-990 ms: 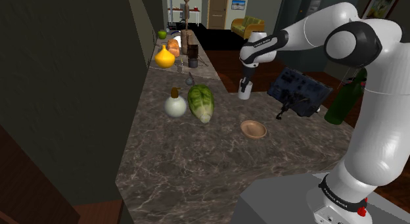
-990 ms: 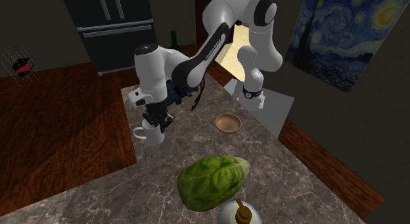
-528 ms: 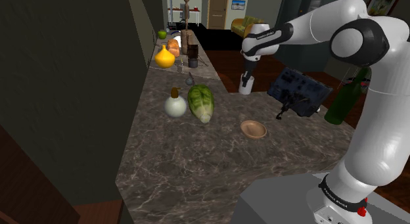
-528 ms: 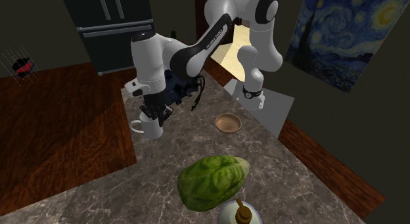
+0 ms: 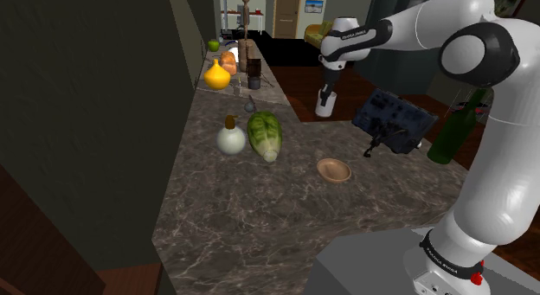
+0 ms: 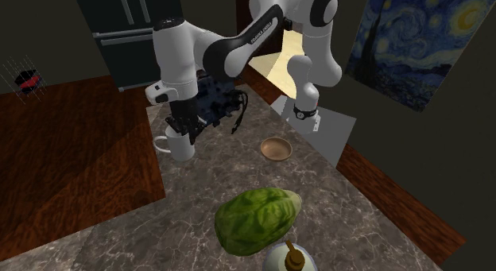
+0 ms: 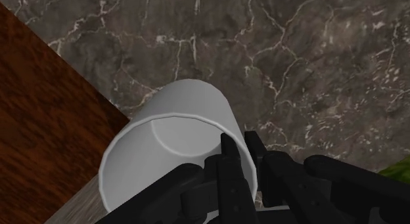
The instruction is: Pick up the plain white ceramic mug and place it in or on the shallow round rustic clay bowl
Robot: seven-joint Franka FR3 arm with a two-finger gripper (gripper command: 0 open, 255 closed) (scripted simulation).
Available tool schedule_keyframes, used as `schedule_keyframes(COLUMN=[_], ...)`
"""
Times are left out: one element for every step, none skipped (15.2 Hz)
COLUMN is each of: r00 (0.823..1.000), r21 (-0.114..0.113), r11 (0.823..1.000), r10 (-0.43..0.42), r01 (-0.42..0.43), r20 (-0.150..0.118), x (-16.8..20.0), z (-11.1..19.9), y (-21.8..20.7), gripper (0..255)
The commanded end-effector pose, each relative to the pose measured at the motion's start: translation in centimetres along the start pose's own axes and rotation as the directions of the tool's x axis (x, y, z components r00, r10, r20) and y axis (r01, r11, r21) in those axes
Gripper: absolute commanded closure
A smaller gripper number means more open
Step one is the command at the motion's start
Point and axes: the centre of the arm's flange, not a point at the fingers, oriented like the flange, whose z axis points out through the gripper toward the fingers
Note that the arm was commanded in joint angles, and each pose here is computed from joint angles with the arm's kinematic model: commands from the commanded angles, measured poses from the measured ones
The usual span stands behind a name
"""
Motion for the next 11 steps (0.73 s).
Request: schedule_keyframes(r00=[1.0, 1.0, 1.0, 1.0, 1.0, 1.0, 1.0, 1.0, 1.0, 1.0, 1.0], r21=[0.0, 0.0, 0.0, 0.0, 0.0, 0.0, 0.0, 0.0, 0.0, 0.0, 0.0], r11=[1.0, 1.0, 1.0, 1.0, 1.0, 1.0, 1.0, 1.0, 1.0, 1.0, 1.0], r10=[0.0, 0.0, 0.0, 0.0, 0.0, 0.0, 0.0, 0.0, 0.0, 0.0, 0.0], r01=[0.0, 0.0, 0.0, 0.0, 0.0, 0.0, 0.0, 0.0, 0.0, 0.0, 0.0], r20=[0.0, 0.0, 0.0, 0.0, 0.0, 0.0, 0.0, 0.0, 0.0, 0.0, 0.0], x=[0.0, 0.0, 0.1, -0.5, -1.0, -1.6, -2.1, -2.7, -3.2, -3.8, -4.3], z=[-1.0, -1.5, -2.1, -2.2, -2.4, -2.5, -2.7, -2.8, -3.0, -3.2, -3.3], y=[0.1, 0.1, 0.1, -1.1, -2.3, -3.5, -4.7, -5.9, -7.1, -8.2, -9.4], gripper=[255, 255, 255, 255, 255, 255, 255, 255, 255, 255, 255])
